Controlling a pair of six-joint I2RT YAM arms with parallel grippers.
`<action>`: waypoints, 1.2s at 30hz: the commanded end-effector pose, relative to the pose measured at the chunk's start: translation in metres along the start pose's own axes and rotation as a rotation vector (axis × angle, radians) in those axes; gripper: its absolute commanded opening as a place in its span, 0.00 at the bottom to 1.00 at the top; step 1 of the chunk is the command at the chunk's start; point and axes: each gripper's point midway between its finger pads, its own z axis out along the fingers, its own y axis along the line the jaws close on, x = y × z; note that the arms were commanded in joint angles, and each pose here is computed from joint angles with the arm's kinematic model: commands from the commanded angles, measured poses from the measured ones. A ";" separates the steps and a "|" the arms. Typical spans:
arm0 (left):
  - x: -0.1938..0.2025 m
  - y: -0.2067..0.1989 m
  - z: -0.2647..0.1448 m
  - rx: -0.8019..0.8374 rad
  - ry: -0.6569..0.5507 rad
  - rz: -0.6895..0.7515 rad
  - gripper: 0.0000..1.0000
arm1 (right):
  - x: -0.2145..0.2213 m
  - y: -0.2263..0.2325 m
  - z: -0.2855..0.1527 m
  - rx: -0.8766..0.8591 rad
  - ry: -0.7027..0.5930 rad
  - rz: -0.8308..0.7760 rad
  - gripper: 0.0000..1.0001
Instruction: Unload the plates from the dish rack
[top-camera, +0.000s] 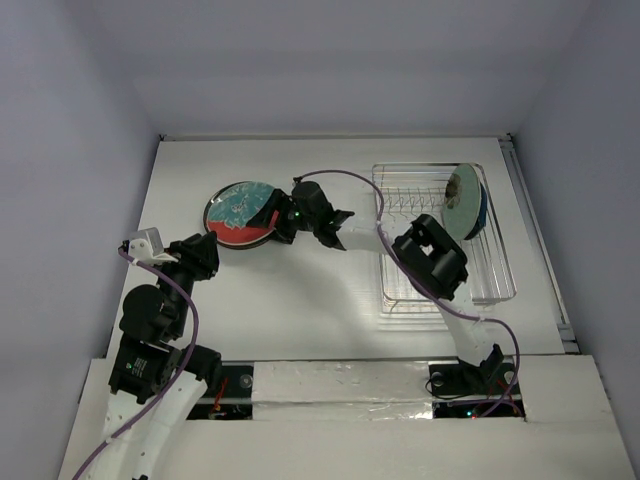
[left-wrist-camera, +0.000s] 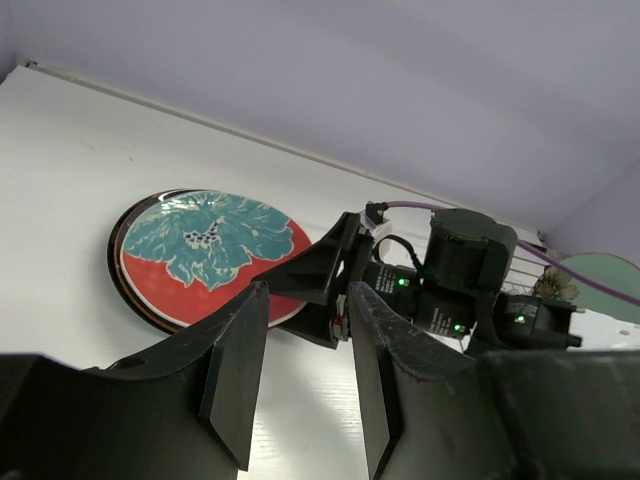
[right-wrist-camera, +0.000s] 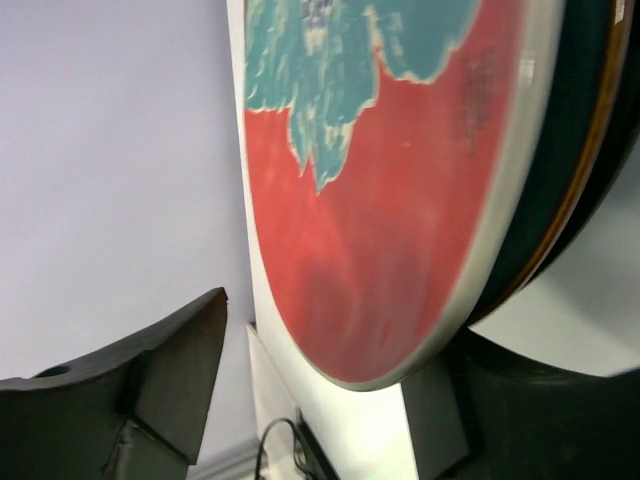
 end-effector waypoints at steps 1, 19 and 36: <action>-0.011 -0.007 -0.001 0.029 -0.040 -0.011 0.35 | -0.003 0.075 -0.033 -0.134 -0.008 -0.129 0.74; -0.018 -0.008 -0.007 0.041 -0.065 -0.017 0.35 | 0.006 0.028 -0.054 0.132 0.033 -0.272 0.83; -0.017 -0.008 -0.007 0.040 -0.064 -0.017 0.35 | -0.025 0.023 -0.092 0.250 -0.150 -0.371 0.49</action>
